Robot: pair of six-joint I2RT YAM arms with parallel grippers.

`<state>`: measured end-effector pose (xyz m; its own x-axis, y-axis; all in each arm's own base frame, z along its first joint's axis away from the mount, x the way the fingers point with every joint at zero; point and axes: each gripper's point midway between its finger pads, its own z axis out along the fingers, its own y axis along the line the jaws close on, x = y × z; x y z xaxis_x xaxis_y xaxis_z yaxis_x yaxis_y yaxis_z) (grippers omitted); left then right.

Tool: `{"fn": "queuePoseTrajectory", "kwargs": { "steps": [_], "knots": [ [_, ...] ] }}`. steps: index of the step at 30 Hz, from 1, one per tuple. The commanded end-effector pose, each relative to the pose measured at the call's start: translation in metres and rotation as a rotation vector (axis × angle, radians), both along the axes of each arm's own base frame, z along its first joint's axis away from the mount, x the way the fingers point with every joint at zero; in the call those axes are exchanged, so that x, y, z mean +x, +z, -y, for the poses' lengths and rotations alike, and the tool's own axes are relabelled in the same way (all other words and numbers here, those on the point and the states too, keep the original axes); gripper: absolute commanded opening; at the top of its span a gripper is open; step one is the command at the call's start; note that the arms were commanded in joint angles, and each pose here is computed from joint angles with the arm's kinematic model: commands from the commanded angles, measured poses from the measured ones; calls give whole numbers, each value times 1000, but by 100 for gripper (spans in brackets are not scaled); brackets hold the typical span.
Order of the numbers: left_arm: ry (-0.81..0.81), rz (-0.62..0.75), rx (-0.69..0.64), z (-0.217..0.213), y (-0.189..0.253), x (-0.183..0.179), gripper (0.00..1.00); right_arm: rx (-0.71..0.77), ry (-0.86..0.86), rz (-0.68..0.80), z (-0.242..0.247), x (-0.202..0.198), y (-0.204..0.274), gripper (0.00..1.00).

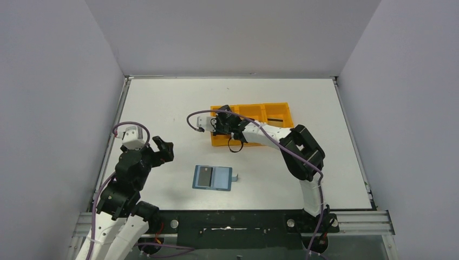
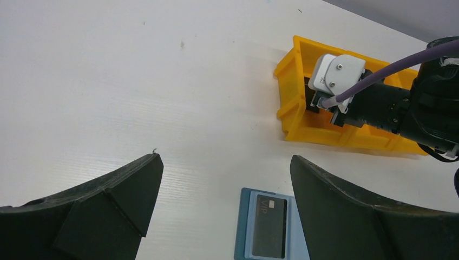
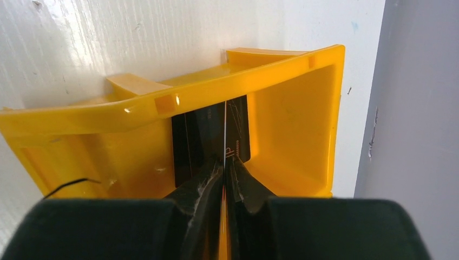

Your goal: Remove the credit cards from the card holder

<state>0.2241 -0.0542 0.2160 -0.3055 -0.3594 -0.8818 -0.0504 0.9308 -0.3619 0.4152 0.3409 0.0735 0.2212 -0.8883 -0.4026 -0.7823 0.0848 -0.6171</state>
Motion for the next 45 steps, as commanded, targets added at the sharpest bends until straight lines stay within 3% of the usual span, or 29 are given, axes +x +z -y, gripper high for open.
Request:
{"fn": "queuePoseTrajectory", "kwargs": {
  "steps": [1, 4, 10, 16, 20, 24, 27, 31, 32, 34, 39, 42, 45],
  "knots": [
    [16, 45, -7, -3, 14, 3, 89, 3, 10, 67, -6, 19, 15, 7],
    [13, 39, -5, -3, 13, 4, 89, -3, 0, 61, -5, 20, 9, 8],
    [11, 38, -5, -2, 12, 4, 89, -9, -7, 19, -1, 12, 1, 20],
    [7, 33, -5, -1, 11, 5, 89, 93, -24, -15, -2, -1, 29, 38],
    [-1, 26, -3, 0, 10, 5, 89, 137, -61, 18, 4, -1, 51, 40],
    [1, 21, -2, 0, 8, 6, 89, 288, -144, 49, 6, -2, 88, 43],
    [0, 15, -1, 1, 7, 6, 89, 510, -232, 21, 5, -16, 117, 51],
    [-2, -3, 5, 2, 3, 8, 89, 844, -387, -133, 5, -52, 137, 66],
    [-2, -10, 7, 2, 1, 9, 89, 931, -458, -191, 6, -62, 142, 72],
    [-1, -18, 8, 2, -1, 9, 89, 1047, -606, -367, 7, -78, 133, 74],
    [-9, -31, 11, 4, -4, 11, 89, 1111, -898, -790, -2, -123, 87, 69],
    [-12, -36, 11, 4, -5, 12, 89, 1174, -983, -889, -7, -145, 66, 68],
    [-14, -42, 13, 5, -7, 12, 89, 1164, -1040, -887, -7, -158, 53, 69]
  ]
}}
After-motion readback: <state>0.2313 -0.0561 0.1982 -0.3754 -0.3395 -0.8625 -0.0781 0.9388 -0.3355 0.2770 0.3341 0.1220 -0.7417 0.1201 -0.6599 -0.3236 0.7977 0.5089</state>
